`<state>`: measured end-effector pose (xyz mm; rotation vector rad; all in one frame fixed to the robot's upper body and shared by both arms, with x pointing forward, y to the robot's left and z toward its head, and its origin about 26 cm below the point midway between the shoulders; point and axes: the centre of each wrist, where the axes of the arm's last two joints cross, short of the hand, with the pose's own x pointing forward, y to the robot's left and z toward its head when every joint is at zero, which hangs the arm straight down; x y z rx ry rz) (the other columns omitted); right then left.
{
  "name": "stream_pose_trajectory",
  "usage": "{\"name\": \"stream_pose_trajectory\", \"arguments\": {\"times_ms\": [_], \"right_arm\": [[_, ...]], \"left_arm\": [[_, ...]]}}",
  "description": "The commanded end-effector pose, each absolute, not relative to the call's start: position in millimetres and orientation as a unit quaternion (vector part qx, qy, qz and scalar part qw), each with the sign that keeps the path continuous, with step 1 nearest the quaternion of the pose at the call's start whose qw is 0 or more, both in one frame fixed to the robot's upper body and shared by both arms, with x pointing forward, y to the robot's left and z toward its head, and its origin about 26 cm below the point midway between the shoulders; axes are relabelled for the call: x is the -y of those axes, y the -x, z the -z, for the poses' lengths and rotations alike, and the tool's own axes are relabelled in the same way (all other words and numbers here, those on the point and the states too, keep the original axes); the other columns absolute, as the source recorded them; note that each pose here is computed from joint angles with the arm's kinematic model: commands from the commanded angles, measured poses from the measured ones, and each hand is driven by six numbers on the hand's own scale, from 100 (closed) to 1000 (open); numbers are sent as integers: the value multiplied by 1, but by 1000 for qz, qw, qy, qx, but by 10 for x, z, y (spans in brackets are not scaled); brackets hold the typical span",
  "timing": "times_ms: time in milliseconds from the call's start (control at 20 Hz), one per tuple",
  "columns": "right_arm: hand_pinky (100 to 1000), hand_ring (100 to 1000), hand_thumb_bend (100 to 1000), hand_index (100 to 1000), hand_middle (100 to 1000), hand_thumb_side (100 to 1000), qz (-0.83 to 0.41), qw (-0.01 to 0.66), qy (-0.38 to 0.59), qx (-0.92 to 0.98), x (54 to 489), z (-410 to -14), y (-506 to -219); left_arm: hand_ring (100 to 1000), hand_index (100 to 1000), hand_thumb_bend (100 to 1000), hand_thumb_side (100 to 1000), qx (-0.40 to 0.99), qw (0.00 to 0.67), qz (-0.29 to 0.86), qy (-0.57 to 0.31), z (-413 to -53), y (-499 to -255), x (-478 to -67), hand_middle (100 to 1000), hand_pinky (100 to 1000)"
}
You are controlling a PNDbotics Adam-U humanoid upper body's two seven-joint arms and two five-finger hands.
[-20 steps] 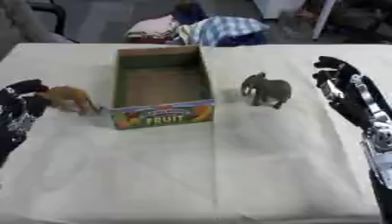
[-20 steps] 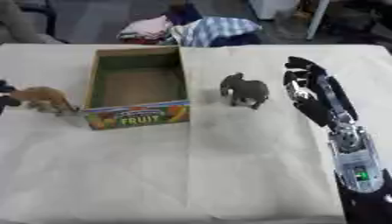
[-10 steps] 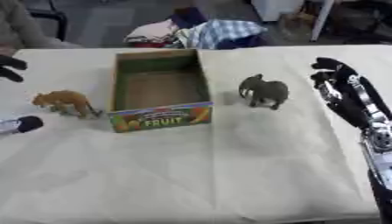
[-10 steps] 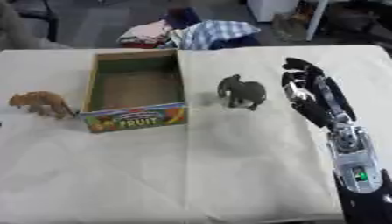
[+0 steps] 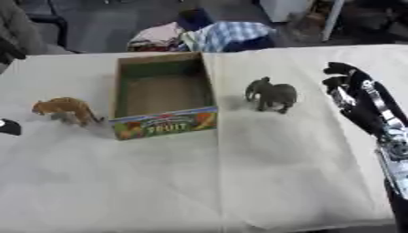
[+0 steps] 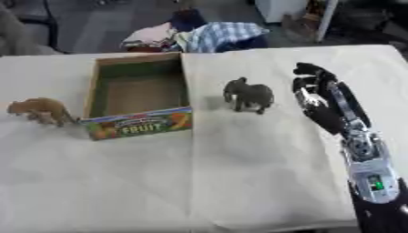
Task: Pick up objects on the table and place them in the box.
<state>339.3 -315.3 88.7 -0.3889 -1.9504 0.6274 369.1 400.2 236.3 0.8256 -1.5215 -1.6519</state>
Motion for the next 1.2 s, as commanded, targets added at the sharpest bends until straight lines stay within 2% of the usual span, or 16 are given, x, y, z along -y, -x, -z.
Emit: {"name": "stream_pose_trajectory", "arguments": {"times_ms": [50,500,850,1200], "right_arm": [[691,767,100,906,799,720,-270,494,165,810,3196,-971,-3408],[691,765,100,905,796,719,-266,496,159,811,3190,-951,-3410],[691,765,100,905,796,718,-270,494,152,812,3159,-955,-3426],[691,764,100,905,795,718,-273,491,144,815,3115,-962,-3443]], "left_arm": [[677,786,962,370,561,363,664,-337,-2353,-3842,-4109,693,752],[678,759,927,339,517,395,666,-366,-1932,-4265,-4158,681,738],[675,754,904,307,515,401,654,-382,-1709,-4348,-4177,674,741],[658,742,823,267,526,417,615,-413,-1501,-4396,-4141,655,733]]}}
